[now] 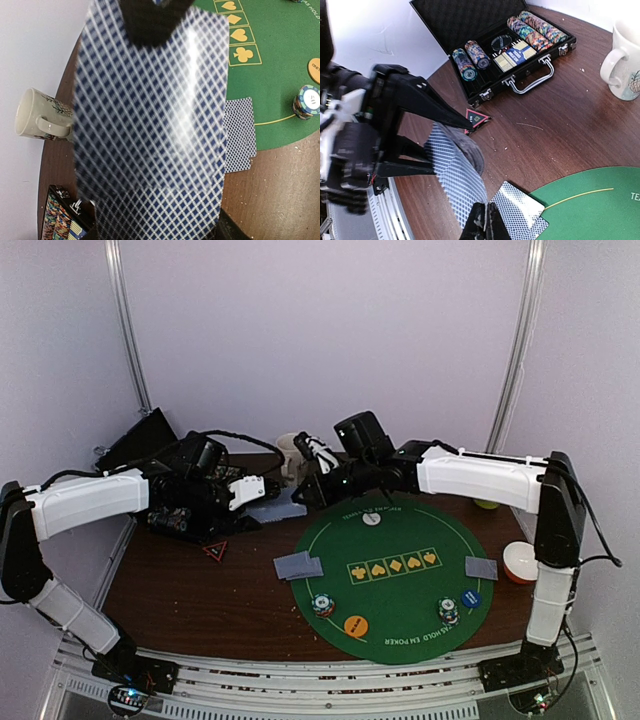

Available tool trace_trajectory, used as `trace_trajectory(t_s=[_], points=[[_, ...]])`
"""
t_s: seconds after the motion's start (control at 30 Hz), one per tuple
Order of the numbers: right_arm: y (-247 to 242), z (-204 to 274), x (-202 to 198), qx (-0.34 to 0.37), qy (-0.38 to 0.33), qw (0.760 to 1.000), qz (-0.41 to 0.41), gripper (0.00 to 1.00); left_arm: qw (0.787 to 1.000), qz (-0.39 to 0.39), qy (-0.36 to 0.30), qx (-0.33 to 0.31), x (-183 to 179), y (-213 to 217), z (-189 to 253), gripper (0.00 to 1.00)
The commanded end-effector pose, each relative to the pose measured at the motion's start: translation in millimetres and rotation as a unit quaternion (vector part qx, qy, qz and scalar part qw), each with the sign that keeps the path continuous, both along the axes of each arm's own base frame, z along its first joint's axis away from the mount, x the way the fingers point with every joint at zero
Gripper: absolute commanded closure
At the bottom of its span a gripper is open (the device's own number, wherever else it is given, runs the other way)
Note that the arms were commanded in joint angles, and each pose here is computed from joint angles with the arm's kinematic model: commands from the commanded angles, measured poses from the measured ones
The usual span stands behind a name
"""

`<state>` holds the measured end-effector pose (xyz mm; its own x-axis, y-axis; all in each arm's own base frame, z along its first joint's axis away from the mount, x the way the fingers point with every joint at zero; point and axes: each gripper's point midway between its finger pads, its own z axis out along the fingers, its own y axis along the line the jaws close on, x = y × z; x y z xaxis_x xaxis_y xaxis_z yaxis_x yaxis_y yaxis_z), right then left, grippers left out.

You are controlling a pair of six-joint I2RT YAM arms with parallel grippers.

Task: Distribute texas hold em gaming equipment
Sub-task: Pick up the poker card from the face-down deck piles, then place the poker card in the small blind area.

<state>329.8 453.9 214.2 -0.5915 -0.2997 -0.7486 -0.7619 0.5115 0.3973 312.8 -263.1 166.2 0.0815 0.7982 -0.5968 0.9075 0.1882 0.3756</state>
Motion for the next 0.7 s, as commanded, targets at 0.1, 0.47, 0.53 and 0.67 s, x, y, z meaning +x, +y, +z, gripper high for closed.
trace_trajectory(t_s=[0.1,0.47,0.53,0.67], points=[[-42,79,-12,0.052,-0.012,0.999,0.007,1.00,0.999,-0.004,-0.024,-0.021,3,-6,18,0.47],[-264,-39,-31,-0.067,0.249,0.927,-0.273,1.00,0.999,-0.006,-0.025,-0.023,2,-6,18,0.47],[-298,-64,-47,-0.077,0.290,0.899,-0.319,1.00,0.999,-0.007,-0.023,-0.022,2,-6,17,0.47],[-349,-99,-64,-0.098,0.331,0.860,-0.376,1.00,1.000,-0.007,-0.022,-0.021,2,-6,16,0.47]])
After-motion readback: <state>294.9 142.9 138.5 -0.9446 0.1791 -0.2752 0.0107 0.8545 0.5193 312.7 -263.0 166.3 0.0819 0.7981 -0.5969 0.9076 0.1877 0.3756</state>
